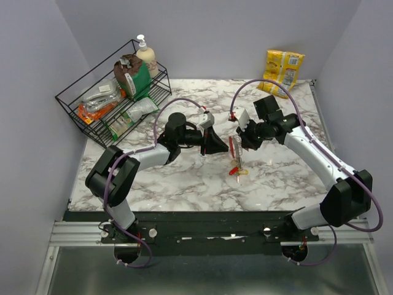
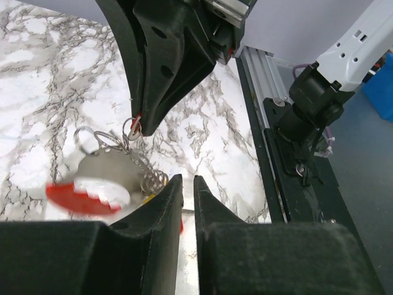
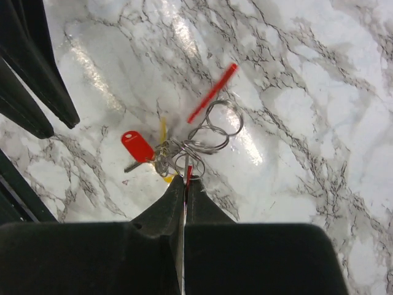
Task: Remove the keys from the keyring
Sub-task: Remove the key from the keyring.
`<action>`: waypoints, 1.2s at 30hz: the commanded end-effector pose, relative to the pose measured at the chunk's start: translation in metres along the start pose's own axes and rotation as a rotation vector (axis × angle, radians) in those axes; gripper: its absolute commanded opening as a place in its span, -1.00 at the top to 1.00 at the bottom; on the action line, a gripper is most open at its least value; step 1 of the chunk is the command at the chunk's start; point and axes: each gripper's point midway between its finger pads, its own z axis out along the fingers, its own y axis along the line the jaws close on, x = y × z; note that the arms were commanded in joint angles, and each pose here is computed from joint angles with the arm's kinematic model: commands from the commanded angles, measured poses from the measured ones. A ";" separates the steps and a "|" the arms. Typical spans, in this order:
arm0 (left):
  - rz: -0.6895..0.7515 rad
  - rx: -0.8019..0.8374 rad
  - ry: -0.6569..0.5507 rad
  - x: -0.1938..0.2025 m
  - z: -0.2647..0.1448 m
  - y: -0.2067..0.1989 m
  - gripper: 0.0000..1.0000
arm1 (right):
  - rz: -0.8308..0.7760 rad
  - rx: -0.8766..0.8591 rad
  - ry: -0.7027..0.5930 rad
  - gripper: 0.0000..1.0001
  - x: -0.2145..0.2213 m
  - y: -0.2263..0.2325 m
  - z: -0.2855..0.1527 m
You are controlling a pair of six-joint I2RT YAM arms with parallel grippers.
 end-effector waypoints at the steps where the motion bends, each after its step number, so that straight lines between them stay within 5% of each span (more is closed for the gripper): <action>1: 0.042 0.038 0.002 -0.012 -0.002 -0.008 0.53 | -0.039 0.072 -0.034 0.88 -0.015 -0.012 -0.018; 14: 0.046 -0.097 0.064 -0.019 0.010 0.025 0.50 | -0.060 -0.041 -0.066 0.88 -0.019 0.009 -0.019; 36: 0.066 -0.088 0.145 0.006 0.024 0.021 0.49 | -0.040 -0.114 -0.084 0.88 -0.021 0.023 -0.018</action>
